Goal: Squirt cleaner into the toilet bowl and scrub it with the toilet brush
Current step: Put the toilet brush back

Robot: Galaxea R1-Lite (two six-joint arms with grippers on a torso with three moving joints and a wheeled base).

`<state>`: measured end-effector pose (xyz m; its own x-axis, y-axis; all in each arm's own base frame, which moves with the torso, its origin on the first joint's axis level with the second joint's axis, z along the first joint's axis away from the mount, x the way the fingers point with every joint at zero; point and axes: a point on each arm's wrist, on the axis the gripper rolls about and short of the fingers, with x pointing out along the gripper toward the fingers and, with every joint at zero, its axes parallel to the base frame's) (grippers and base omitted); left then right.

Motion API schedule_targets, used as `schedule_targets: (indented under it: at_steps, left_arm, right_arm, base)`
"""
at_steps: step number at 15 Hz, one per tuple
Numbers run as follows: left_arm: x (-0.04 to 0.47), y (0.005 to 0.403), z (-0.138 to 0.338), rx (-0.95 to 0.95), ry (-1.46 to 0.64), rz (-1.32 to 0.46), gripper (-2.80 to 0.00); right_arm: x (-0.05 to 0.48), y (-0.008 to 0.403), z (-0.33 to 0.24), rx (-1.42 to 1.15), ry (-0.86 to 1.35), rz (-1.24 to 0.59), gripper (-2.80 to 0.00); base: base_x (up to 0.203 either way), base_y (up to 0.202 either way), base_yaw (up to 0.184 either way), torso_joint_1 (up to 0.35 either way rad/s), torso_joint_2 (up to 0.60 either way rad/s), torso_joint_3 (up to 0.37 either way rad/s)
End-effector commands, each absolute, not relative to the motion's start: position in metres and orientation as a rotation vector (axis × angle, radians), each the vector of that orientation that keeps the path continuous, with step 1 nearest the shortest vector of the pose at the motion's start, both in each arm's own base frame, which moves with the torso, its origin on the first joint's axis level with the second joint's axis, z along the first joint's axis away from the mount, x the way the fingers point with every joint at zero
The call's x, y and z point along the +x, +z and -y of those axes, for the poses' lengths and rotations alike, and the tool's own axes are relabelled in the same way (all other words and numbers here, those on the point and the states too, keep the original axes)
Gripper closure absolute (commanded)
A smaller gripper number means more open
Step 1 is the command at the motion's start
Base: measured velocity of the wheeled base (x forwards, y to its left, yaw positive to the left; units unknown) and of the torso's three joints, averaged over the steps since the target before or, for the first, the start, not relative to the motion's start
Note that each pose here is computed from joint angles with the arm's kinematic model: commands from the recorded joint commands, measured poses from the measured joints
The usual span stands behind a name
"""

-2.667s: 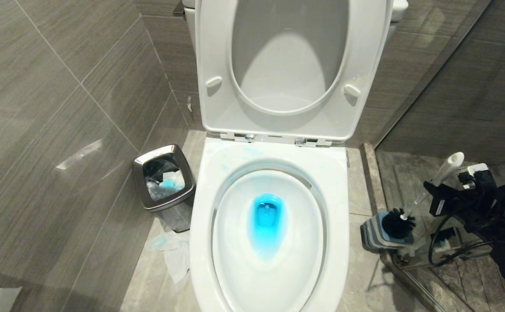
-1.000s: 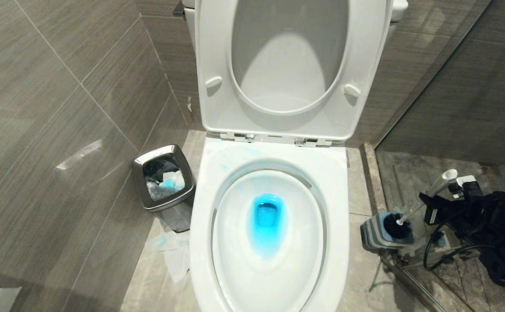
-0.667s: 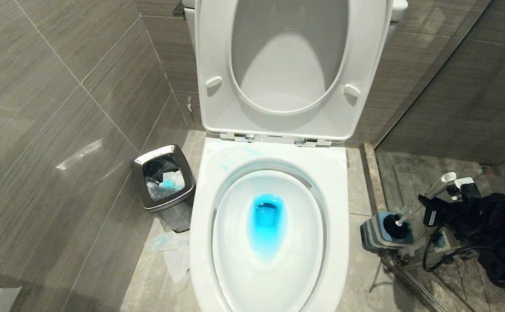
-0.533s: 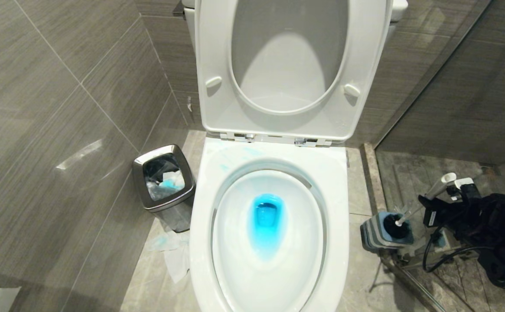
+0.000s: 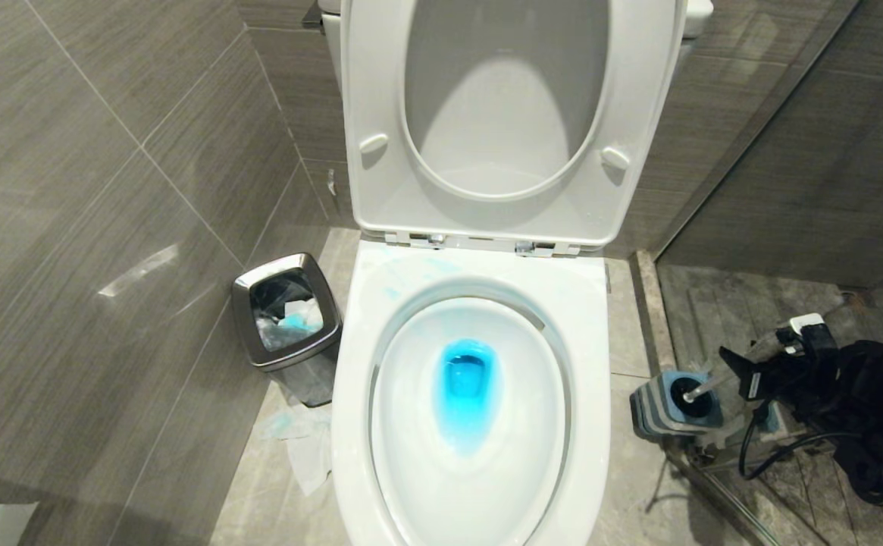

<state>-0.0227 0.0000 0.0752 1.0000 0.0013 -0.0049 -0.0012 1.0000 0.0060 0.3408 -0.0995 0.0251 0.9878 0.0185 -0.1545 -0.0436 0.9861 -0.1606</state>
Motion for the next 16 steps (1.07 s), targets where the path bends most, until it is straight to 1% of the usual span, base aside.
schedule_targets:
  at_steps: [1,3,5,11,16]
  left_arm:
    - [-0.023,0.075,0.0,0.006,0.002,-0.005,0.0]
    - [-0.023,0.075,0.0,0.006,0.002,-0.005,0.0]
    - [-0.023,0.075,0.0,0.006,0.002,-0.005,0.0]
    - [-0.023,0.075,0.0,0.006,0.002,-0.005,0.0]
    - [-0.023,0.075,0.0,0.006,0.002,-0.005,0.0]
  right_arm:
    - [0.34,0.03,0.099,-0.171,0.032,-0.136,-2.8]
    - [0.337,0.03,0.098,-0.169,0.033,-0.142,-2.8]
    - [0.326,0.025,0.095,-0.152,0.038,-0.187,-2.8]
    - [0.284,0.044,0.081,-0.136,0.053,-0.228,-2.8]
    - [0.256,0.051,0.071,-0.124,0.063,-0.263,-2.8]
  base:
    - [0.0,0.0,0.0,0.0,0.0,0.0]
    - [0.0,0.0,0.0,0.0,0.0,0.0]
    - [0.0,0.0,0.0,0.0,0.0,0.0]
    - [0.0,0.0,0.0,0.0,0.0,0.0]
    - [0.0,0.0,0.0,0.0,0.0,0.0]
